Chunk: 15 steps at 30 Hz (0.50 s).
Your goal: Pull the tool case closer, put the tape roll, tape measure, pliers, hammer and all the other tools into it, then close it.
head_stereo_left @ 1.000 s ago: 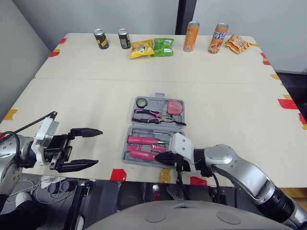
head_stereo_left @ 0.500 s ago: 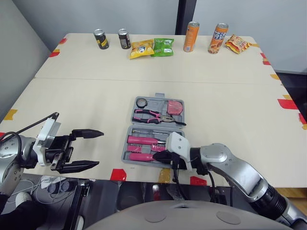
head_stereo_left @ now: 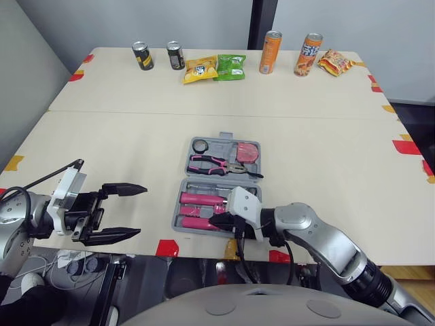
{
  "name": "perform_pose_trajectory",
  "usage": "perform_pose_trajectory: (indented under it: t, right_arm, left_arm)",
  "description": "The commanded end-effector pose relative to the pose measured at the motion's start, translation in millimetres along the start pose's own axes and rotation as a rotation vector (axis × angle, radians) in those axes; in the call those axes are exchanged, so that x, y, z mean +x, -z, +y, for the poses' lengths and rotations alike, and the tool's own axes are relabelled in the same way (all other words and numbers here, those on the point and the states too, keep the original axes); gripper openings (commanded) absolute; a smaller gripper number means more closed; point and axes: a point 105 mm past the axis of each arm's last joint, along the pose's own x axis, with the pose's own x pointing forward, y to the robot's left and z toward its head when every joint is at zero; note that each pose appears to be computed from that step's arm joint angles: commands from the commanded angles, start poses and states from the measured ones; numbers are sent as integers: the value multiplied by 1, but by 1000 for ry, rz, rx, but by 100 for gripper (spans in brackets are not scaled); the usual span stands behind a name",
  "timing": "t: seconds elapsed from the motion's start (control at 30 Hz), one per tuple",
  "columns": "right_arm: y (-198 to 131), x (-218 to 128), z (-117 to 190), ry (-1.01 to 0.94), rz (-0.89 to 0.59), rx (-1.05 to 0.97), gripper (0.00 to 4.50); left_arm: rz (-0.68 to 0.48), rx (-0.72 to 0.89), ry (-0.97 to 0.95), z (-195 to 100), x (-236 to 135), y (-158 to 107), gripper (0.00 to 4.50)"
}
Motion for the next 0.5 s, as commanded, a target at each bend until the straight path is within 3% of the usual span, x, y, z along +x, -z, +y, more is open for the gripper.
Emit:
perform_pose_trajectory:
  t: [0.03,0.5]
  right_arm:
    - [12,7,3,0,43,16,4]
    - [12,20,7,22,5,-2,4]
  left_arm:
    - [-6,22,51,-5,1,-5,450]
    - [-9,20,58,-6,2,-7,450]
